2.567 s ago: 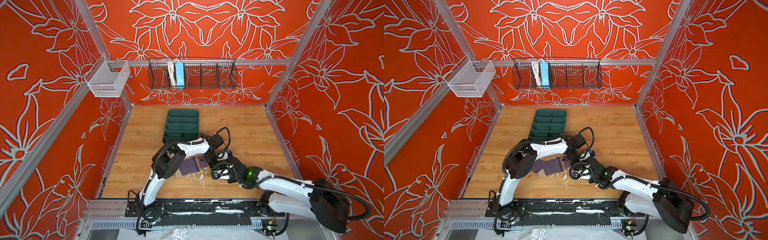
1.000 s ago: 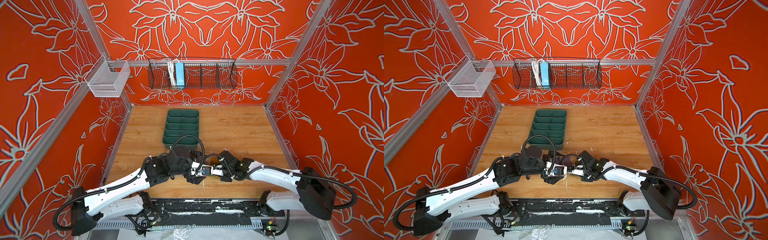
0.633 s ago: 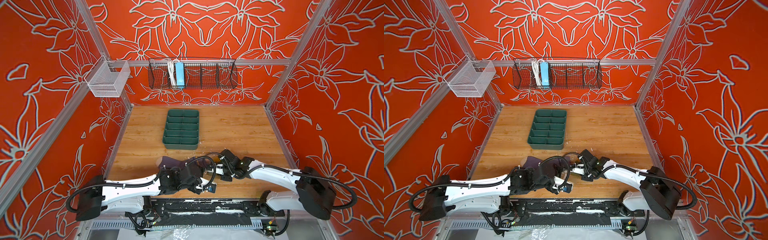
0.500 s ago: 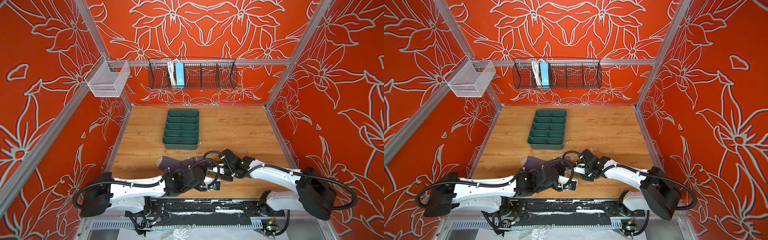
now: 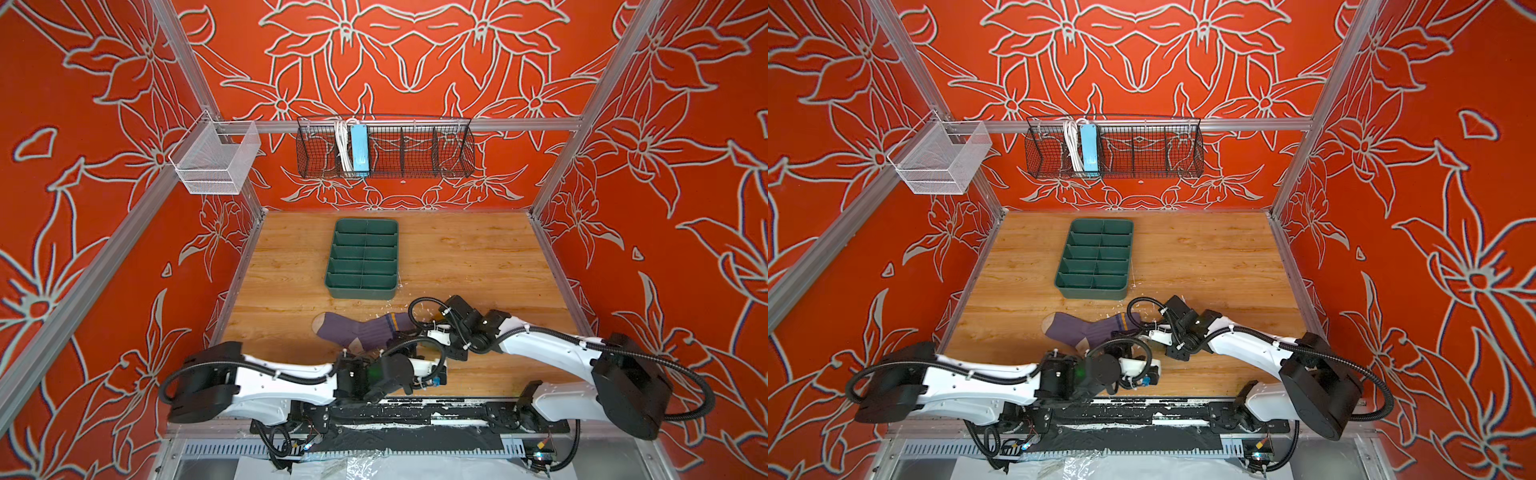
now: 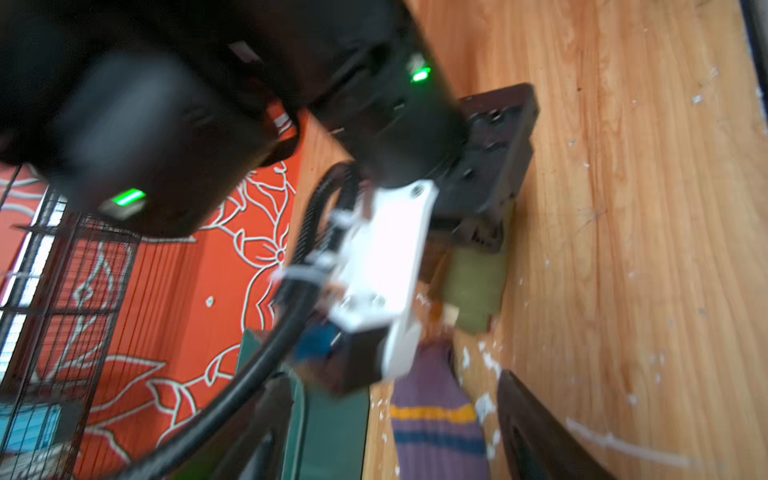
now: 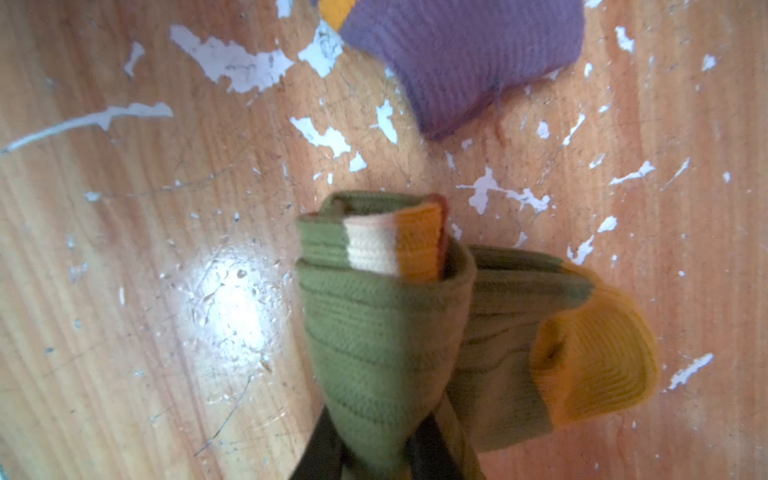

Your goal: Roll the socks

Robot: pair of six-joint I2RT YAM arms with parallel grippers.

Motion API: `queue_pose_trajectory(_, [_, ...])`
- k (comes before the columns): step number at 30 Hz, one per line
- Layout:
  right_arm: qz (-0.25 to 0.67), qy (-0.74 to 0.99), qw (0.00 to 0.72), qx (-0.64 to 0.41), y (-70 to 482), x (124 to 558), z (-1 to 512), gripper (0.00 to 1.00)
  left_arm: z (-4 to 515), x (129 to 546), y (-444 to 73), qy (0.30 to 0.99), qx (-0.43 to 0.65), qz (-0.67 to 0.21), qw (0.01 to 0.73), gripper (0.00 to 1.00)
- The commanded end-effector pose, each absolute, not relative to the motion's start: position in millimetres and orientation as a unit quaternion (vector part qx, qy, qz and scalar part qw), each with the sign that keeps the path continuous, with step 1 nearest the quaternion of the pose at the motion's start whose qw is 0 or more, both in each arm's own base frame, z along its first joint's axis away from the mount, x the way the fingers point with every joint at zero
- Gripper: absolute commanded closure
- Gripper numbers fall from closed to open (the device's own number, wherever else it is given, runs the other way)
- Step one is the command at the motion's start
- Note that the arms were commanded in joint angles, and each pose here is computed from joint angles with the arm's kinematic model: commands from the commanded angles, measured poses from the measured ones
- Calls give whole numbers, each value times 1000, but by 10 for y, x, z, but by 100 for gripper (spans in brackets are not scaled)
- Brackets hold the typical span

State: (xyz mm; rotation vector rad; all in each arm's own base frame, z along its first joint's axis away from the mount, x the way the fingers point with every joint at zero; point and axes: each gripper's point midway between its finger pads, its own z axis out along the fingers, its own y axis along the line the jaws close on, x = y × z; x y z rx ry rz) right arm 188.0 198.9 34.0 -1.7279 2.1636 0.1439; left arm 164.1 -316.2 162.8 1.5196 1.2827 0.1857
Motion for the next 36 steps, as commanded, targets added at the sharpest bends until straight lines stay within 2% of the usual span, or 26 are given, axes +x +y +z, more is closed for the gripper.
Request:
queue_pose_trajectory(1, [84, 771, 99, -624, 1841, 1528, 117, 100, 1689, 1495, -3043, 514, 679, 61, 521, 22])
queue_pose_trajectory(5, [109, 782, 73, -610, 1889, 1554, 141, 100, 1647, 1410, -3060, 466, 717, 90, 511, 22])
queue_pose_trajectory(9, [130, 791, 33, -598, 1922, 1542, 131, 100, 1509, 1346, -3205, 458, 726, 86, 506, 25])
queue_pose_trajectory(18, [156, 793, 13, -589, 1944, 1558, 163, 100, 995, 1470, -3512, 525, 685, 105, 494, 28])
queue_pose_trajectory(22, [167, 781, -4, -601, 1943, 1508, 196, 100, 899, 1767, -3534, 556, 647, 135, 504, 28])
queue_pose_trajectory(26, [181, 772, 22, -609, 1963, 1464, 224, 100, 868, 2093, -3450, 602, 608, 143, 498, 29])
queue_pose_trajectory(36, [205, 760, 50, -615, 2033, 1429, 350, 100, 620, 2237, -3629, 605, 614, 139, 487, 28])
